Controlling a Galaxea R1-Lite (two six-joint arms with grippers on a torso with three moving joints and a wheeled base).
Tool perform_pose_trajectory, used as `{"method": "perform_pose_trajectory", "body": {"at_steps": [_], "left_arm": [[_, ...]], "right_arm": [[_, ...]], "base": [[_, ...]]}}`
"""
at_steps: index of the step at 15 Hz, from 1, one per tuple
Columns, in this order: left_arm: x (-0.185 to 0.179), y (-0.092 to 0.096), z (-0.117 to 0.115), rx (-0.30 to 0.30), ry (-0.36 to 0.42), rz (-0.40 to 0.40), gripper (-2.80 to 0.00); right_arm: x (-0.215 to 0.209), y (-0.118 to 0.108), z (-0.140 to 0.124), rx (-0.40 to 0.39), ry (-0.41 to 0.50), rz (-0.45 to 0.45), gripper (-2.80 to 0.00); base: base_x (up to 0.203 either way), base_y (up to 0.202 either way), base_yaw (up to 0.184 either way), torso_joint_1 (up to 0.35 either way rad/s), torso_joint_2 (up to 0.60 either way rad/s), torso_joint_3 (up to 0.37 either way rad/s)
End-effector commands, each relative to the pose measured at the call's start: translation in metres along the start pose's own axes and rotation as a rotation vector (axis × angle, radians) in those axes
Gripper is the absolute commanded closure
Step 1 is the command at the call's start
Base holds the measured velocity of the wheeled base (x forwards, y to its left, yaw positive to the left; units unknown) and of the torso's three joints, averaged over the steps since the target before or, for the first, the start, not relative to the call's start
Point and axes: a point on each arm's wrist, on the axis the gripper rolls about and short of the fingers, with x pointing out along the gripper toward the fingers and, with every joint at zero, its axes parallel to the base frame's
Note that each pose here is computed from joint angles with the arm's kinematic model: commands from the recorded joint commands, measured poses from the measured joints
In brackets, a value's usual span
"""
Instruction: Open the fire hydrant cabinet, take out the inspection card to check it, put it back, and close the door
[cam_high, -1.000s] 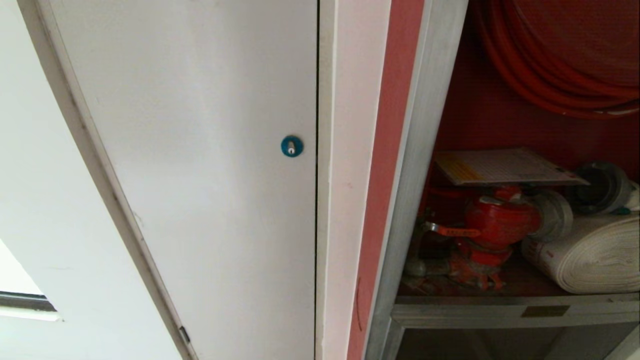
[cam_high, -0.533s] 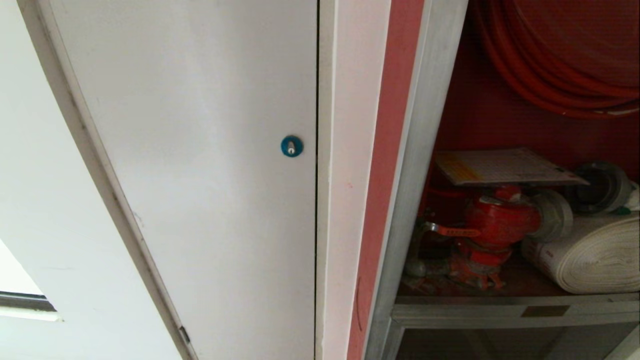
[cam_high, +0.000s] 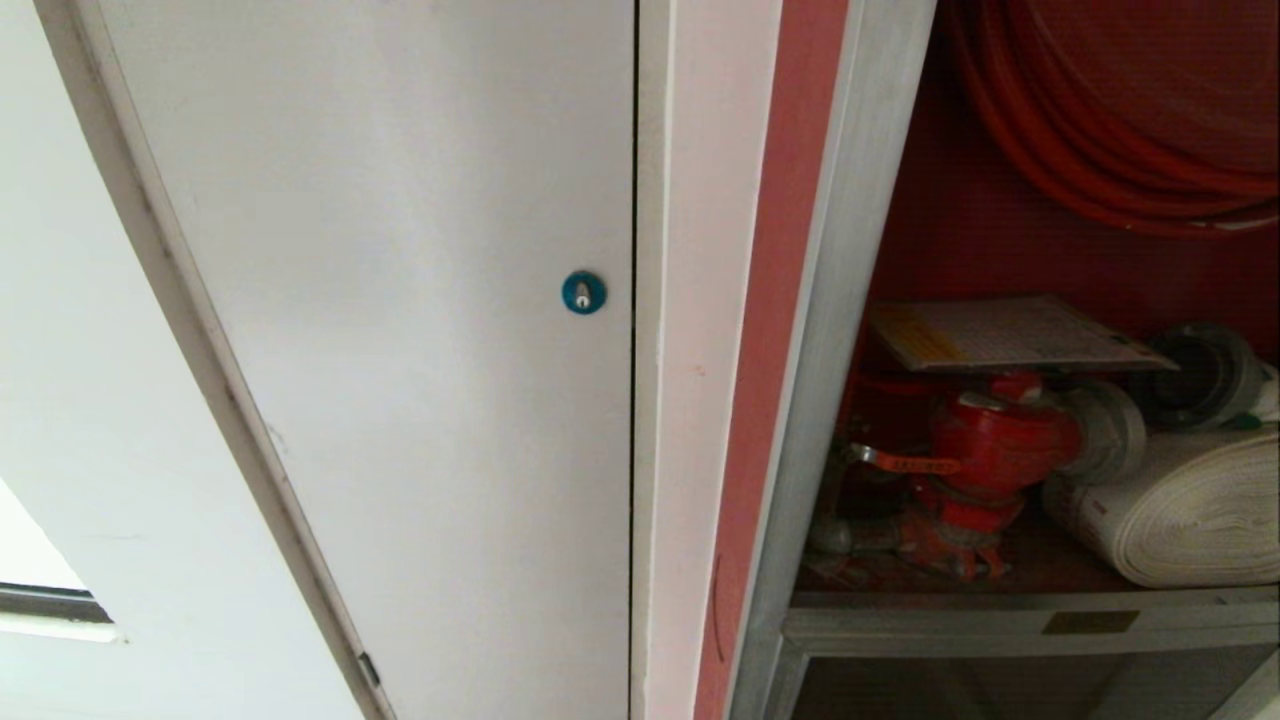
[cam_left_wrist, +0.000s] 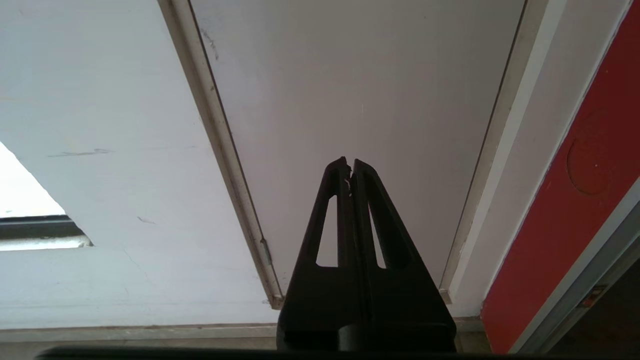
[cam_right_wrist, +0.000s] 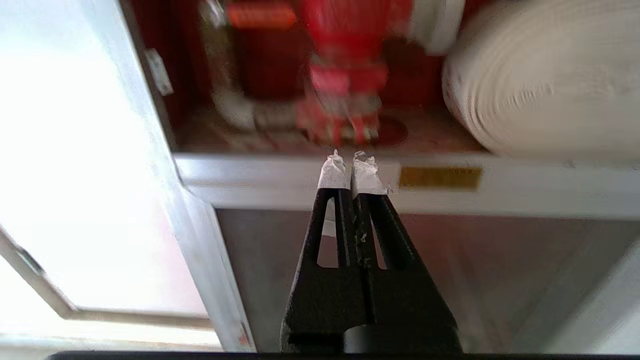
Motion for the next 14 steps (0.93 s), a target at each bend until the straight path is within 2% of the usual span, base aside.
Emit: {"method": "perform_pose_trajectory", "body": {"at_steps": [1, 14], "left_arm": [[0.0, 0.0, -0.0001, 0.0, 0.0, 0.0, 0.0], [0.0, 0.0, -0.0001, 0.0, 0.0, -0.001, 0.0]], "right_arm": [[0.0002, -0.0002, -0.0039, -0.006, 0.035, -0.006, 0.0], [-0.0001, -0.0003, -0.003, -0.001, 0.033, -0.008, 0.0]], "base": [[0.0, 0.0, 0.0, 0.0, 0.0, 0.0], [0.0, 0.0, 0.0, 0.0, 0.0, 0.0]]}}
